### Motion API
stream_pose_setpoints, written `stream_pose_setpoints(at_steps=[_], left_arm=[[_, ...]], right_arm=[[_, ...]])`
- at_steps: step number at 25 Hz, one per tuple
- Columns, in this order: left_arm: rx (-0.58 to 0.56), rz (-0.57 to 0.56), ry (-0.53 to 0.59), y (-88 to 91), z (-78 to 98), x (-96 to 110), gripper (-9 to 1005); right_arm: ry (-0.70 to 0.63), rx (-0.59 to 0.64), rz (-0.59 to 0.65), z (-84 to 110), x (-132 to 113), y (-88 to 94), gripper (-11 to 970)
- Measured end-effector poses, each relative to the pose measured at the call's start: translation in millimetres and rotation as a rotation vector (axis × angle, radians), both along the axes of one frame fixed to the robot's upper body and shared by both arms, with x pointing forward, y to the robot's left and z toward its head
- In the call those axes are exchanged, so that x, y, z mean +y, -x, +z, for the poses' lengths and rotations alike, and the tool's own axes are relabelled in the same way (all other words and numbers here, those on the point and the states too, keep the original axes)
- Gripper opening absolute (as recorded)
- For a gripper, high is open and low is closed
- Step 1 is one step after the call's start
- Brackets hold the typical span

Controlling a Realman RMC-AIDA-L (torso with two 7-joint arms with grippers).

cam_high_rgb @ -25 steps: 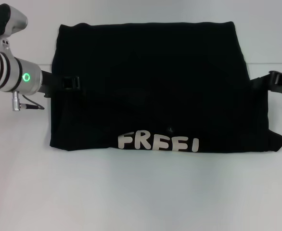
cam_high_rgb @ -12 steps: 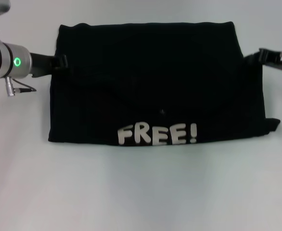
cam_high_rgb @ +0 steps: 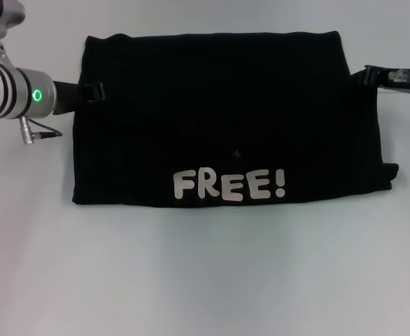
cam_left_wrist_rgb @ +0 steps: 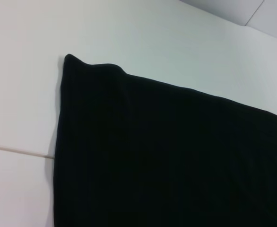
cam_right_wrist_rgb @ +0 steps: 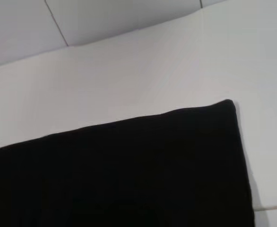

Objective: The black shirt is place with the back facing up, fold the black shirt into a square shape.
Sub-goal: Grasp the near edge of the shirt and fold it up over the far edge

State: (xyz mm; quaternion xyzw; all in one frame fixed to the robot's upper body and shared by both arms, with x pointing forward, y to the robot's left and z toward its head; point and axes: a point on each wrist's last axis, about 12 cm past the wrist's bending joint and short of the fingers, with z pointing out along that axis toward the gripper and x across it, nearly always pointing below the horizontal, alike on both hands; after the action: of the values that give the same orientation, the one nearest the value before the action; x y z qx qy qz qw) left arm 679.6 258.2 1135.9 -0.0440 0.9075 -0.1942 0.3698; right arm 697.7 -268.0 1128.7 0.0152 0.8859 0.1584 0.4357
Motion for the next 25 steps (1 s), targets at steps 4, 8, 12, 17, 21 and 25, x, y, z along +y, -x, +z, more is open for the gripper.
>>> stream_pose_setpoints(at_steps=[4, 8, 12, 17, 21, 25], left_arm=[[-0.022, 0.015, -0.002, -2.1, 3.0, 1.2, 69], [-0.045, 0.032, 0.003, -4.4, 7.5, 3.1, 69], [-0.055, 0.036, 0.006, -5.8, 8.8, 0.9, 69], [-0.056, 0.044, 0.007, -5.2, 6.1, 0.5, 69], [-0.052, 0.042, 0.002, -4.4, 3.1, -1.2, 68], [-0.057, 0.056, -0.002, -4.0, -0.1, -1.4, 68]], right_arm=[[0.043, -0.021, -0.012, -1.7, 5.6, -2.8, 54], [0.049, -0.04, -0.01, 6.2, 6.0, -7.5, 53], [0.053, -0.044, -0.012, 8.7, 5.1, -9.5, 54], [0.06, -0.044, -0.011, 7.7, 4.9, -9.2, 58], [0.084, -0.044, 0.004, 3.8, 10.6, -8.0, 62], [0.126, -0.033, 0.03, -2.5, 19.4, -7.1, 67]])
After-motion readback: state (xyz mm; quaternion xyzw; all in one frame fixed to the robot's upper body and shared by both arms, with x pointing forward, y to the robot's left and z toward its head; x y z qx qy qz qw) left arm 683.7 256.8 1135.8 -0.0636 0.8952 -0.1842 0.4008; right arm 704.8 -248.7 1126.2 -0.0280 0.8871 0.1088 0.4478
